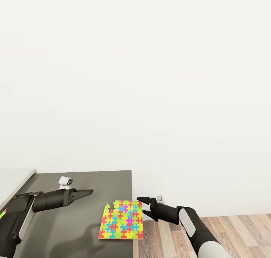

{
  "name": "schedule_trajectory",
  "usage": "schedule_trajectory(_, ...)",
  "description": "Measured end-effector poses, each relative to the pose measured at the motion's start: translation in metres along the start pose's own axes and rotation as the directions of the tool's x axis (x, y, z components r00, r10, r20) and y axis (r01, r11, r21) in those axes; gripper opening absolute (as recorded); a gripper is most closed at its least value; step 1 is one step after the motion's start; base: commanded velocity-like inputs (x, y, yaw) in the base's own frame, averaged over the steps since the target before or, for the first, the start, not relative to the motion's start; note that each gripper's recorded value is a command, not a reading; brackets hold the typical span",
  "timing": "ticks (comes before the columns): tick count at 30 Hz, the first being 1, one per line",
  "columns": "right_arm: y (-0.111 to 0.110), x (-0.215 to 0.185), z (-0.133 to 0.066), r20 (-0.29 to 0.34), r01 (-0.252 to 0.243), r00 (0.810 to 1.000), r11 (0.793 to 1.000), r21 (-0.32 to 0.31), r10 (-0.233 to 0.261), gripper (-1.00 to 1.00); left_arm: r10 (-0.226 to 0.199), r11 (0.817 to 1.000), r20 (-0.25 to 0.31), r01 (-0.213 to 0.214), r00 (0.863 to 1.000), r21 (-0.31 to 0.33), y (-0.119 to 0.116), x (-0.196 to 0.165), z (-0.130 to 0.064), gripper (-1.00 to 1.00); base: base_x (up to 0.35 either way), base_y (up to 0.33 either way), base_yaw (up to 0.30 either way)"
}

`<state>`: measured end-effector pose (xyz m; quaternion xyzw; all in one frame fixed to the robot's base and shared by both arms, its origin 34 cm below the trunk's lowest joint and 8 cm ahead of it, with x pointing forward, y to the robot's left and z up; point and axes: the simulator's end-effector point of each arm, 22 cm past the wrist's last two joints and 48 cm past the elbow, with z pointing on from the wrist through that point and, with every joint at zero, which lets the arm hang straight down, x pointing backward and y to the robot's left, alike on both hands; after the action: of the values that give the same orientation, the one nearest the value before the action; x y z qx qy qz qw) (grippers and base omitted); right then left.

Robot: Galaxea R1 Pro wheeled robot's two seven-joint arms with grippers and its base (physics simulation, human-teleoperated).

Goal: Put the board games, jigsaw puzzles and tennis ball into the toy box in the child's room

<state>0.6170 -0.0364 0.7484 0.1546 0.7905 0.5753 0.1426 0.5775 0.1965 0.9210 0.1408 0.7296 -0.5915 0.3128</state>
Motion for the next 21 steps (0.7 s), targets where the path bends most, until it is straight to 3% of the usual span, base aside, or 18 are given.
schedule_trajectory(21, 0.0, 0.0, 0.0, 0.0, 0.0, 1.0, 1.0, 0.0, 0.0, 1.0, 0.0, 1.0, -0.001, 0.0, 1.0, 0.001, -0.0002, 0.0003, 0.0006, 1.0, -0.017, 0.046, 0.0)
